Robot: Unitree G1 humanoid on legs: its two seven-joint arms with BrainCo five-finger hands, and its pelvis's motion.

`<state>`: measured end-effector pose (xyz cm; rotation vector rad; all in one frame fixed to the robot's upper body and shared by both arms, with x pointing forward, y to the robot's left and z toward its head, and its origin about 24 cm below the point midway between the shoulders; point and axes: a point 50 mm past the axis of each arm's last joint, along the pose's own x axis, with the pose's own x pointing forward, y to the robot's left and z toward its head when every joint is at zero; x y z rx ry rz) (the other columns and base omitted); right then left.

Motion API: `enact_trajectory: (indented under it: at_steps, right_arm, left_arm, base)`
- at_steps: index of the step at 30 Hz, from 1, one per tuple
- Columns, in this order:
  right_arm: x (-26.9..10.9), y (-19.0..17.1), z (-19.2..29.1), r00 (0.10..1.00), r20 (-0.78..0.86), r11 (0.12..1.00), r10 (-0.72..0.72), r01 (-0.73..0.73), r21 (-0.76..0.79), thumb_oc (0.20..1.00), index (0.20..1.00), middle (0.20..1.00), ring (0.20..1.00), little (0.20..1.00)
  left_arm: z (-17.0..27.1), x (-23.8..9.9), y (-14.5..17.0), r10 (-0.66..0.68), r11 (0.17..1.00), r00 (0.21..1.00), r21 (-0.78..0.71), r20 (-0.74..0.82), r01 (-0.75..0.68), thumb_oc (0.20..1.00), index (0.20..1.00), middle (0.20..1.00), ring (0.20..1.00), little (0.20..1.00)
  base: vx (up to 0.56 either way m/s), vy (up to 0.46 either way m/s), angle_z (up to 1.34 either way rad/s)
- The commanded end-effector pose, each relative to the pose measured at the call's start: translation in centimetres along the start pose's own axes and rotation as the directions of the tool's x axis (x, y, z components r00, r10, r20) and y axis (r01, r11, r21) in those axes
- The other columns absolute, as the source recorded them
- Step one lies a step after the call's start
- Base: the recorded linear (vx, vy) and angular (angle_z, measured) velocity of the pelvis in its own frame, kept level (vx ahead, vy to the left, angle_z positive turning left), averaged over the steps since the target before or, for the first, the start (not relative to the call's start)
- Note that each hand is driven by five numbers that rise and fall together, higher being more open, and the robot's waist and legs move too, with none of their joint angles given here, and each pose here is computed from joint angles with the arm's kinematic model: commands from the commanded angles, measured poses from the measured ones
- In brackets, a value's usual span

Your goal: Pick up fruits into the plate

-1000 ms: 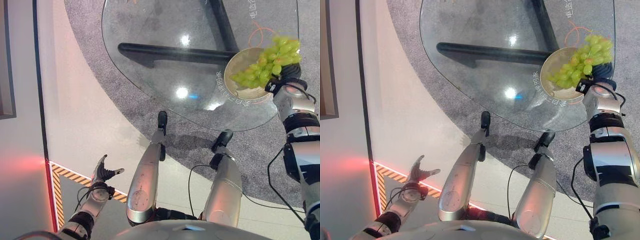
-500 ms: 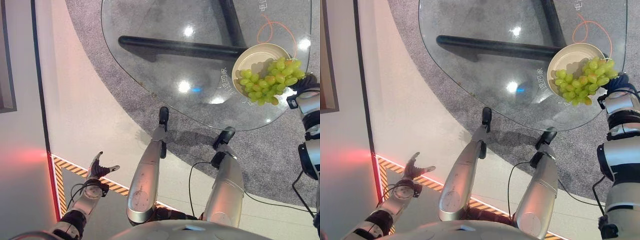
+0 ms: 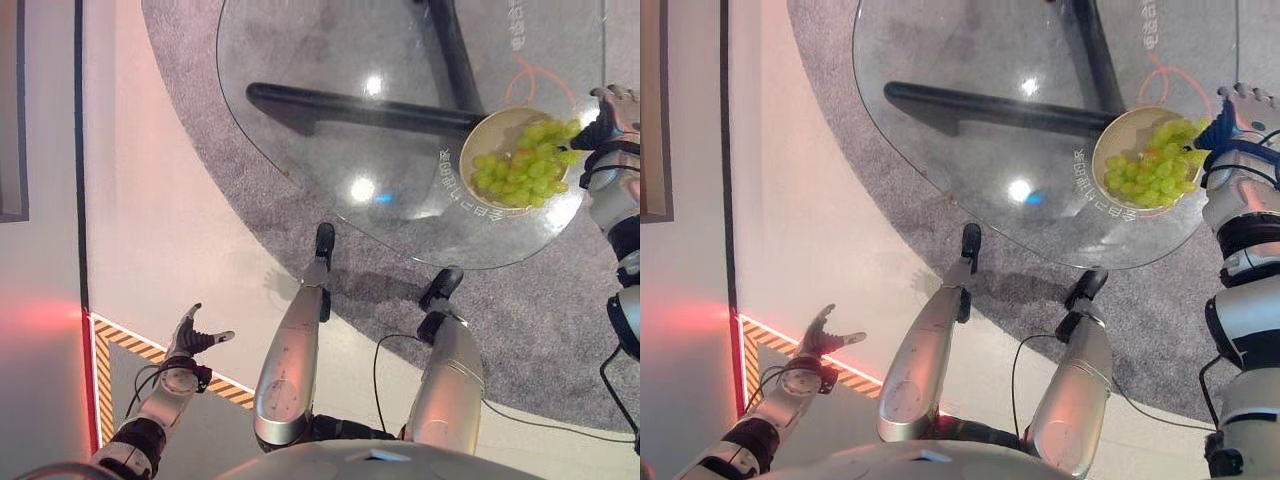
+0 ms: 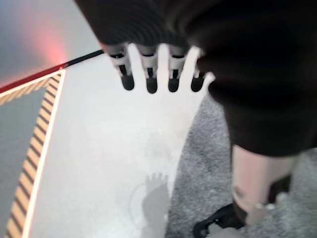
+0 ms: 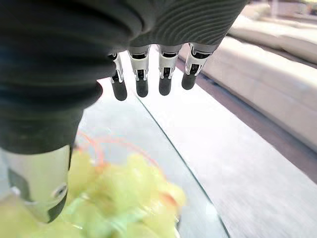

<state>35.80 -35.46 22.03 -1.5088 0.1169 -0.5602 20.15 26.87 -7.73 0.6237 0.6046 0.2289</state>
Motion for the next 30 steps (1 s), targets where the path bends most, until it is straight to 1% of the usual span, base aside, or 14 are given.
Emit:
enact_trajectory:
  at_steps: [1, 6, 7, 9, 10, 11, 12, 16, 19, 22, 26, 28, 29, 30]
  right_arm:
    - [-1.3, 2.0, -1.9, 0.997, 0.006, 0.997, 0.076, -0.076, 0.013, 1.000, 1.000, 1.000, 1.000, 1.000]
    - [-4.7, 7.8, -1.0, 0.953, 0.086, 0.951, 0.290, -0.297, 0.082, 1.000, 1.000, 1.000, 1.000, 1.000]
    - [-5.0, 8.1, -0.9, 0.949, 0.090, 0.947, 0.303, -0.310, 0.086, 1.000, 1.000, 1.000, 1.000, 1.000]
    - [-8.2, 11.8, -0.6, 0.900, 0.127, 0.874, 0.416, -0.435, 0.216, 1.000, 1.000, 1.000, 1.000, 1.000]
    - [-8.4, 12.1, -0.6, 0.895, 0.127, 0.863, 0.428, -0.447, 0.235, 1.000, 1.000, 1.000, 1.000, 1.000]
    - [-10.7, 14.3, -0.3, 0.857, 0.142, 0.777, 0.496, -0.511, 0.368, 1.000, 1.000, 1.000, 1.000, 1.000]
    - [-11.2, 14.8, -0.3, 0.848, 0.146, 0.756, 0.510, -0.523, 0.395, 1.000, 1.000, 1.000, 1.000, 1.000]
    - [-18.6, 20.4, -1.1, 0.679, 0.161, 0.491, 0.716, -0.654, 0.576, 1.000, 1.000, 1.000, 1.000, 1.000]
    - [-23.0, 23.2, -1.5, 0.577, 0.115, 0.374, 0.809, -0.656, 0.656, 1.000, 1.000, 1.000, 1.000, 1.000]
    - [-25.9, 24.7, -2.2, 0.497, 0.071, 0.321, 0.865, -0.657, 0.682, 1.000, 1.000, 1.000, 1.000, 1.000]
    - [-32.4, 27.3, -4.2, 0.265, -0.019, 0.195, 0.964, -0.659, 0.727, 1.000, 1.000, 1.000, 1.000, 1.000]
    - [-33.6, 27.7, -4.6, 0.208, -0.043, 0.173, 0.977, -0.659, 0.732, 1.000, 1.000, 1.000, 1.000, 1.000]
    - [-35.2, 28.0, -5.1, 0.153, -0.072, 0.156, 0.986, -0.653, 0.741, 1.000, 1.000, 1.000, 1.000, 1.000]
    - [-35.3, 28.0, -5.2, 0.148, -0.075, 0.155, 0.986, -0.651, 0.743, 1.000, 1.000, 1.000, 1.000, 1.000]
  left_arm:
    - [-3.8, -0.6, 2.3, 0.068, 0.996, 0.987, 0.072, -0.149, -0.058, 1.000, 1.000, 1.000, 1.000, 1.000]
    - [-4.2, 0.1, 3.3, 0.107, 0.992, 0.974, 0.092, -0.201, -0.090, 1.000, 1.000, 1.000, 1.000, 1.000]
    - [-4.2, 0.0, 3.3, 0.109, 0.991, 0.973, 0.093, -0.202, -0.092, 1.000, 1.000, 1.000, 1.000, 1.000]
    - [-4.8, 0.0, 3.2, 0.118, 0.990, 0.962, 0.109, -0.245, -0.094, 1.000, 1.000, 1.000, 1.000, 1.000]
    - [-4.8, 0.0, 3.2, 0.119, 0.989, 0.963, 0.112, -0.244, -0.094, 1.000, 1.000, 1.000, 1.000, 1.000]
    - [-5.1, 0.0, 3.0, 0.126, 0.988, 0.956, 0.116, -0.264, -0.098, 1.000, 1.000, 1.000, 1.000, 1.000]
    - [-5.1, 0.0, 3.0, 0.125, 0.989, 0.956, 0.115, -0.266, -0.097, 1.000, 1.000, 1.000, 1.000, 1.000]
    - [-5.9, -0.5, 1.0, 0.049, 0.992, 0.952, 0.127, -0.302, -0.011, 1.000, 1.000, 1.000, 1.000, 1.000]
    - [-6.7, -1.0, -0.1, -0.047, 0.989, 0.939, 0.113, -0.341, 0.091, 1.000, 1.000, 1.000, 1.000, 1.000]
    - [-7.1, -1.4, -0.9, -0.090, 0.986, 0.929, 0.098, -0.360, 0.133, 1.000, 1.000, 1.000, 1.000, 1.000]
    - [-8.5, -2.4, -1.9, -0.153, 0.974, 0.892, 0.090, -0.425, 0.210, 1.000, 1.000, 1.000, 1.000, 1.000]
    - [-8.8, -2.7, -2.1, -0.164, 0.969, 0.879, 0.092, -0.447, 0.228, 1.000, 1.000, 1.000, 1.000, 1.000]
    - [-9.4, -3.1, -2.5, -0.183, 0.963, 0.859, 0.090, -0.478, 0.254, 1.000, 1.000, 1.000, 1.000, 1.000]
    - [-9.4, -3.2, -2.5, -0.184, 0.962, 0.858, 0.090, -0.479, 0.256, 1.000, 1.000, 1.000, 1.000, 1.000]
  base:
    - [-0.01, 0.001, -0.05]
    - [0.02, -0.010, -0.10]
    - [0.08, 0.006, -0.25]
    - [0.11, 0.021, -0.25]
    - [0.09, 0.009, -0.22]
    - [0.05, -0.001, -0.23]
    - [0.10, -0.009, -0.28]
    - [0.09, -0.003, -0.29]
    - [0.09, 0.031, -0.22]
    - [0.06, 0.033, -0.24]
    - [0.02, 0.038, -0.13]
    - [0.03, 0.019, -0.19]
    - [0.03, 0.018, -0.04]
    - [0.03, 0.023, -0.03]
